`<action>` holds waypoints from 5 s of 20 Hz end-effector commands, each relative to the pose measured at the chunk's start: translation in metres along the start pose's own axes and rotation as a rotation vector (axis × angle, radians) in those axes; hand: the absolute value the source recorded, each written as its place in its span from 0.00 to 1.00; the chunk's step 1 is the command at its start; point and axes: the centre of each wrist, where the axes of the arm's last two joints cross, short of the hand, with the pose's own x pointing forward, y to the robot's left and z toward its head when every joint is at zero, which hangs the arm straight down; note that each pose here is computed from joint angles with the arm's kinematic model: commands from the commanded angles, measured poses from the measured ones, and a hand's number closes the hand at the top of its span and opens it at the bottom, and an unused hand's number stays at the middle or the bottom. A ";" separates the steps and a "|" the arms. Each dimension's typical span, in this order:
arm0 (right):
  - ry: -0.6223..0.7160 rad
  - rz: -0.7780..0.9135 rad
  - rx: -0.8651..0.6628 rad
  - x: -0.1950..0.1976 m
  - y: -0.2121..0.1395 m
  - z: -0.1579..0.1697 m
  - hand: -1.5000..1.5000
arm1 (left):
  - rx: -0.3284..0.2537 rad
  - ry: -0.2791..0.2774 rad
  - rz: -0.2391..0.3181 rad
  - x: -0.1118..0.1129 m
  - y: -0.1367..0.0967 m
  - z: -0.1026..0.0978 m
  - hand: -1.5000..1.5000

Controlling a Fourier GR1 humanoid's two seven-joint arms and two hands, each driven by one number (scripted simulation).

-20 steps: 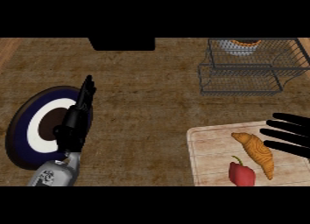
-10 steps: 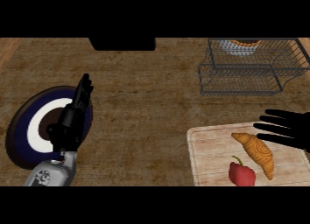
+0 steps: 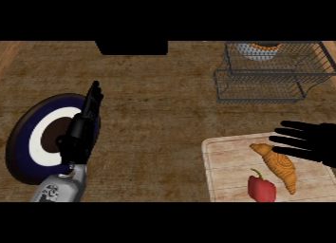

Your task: Pick the croissant from the cutting board and place it in the tiered basket

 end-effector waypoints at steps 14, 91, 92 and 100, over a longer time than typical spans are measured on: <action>-0.039 -0.049 0.073 0.006 0.019 -0.041 0.00 | -0.012 0.020 0.004 0.018 0.003 -0.017 0.50; 1.369 -0.550 -0.683 0.050 -0.255 -0.080 1.00 | 0.010 -0.010 0.000 -0.001 0.002 0.000 0.50; 1.380 -0.560 -0.707 0.032 -0.259 -0.083 1.00 | 0.000 -0.006 -0.003 -0.011 -0.009 -0.009 0.50; 1.446 -0.466 -0.636 -0.013 -0.235 -0.055 1.00 | -0.011 0.007 -0.007 0.006 -0.008 0.006 0.50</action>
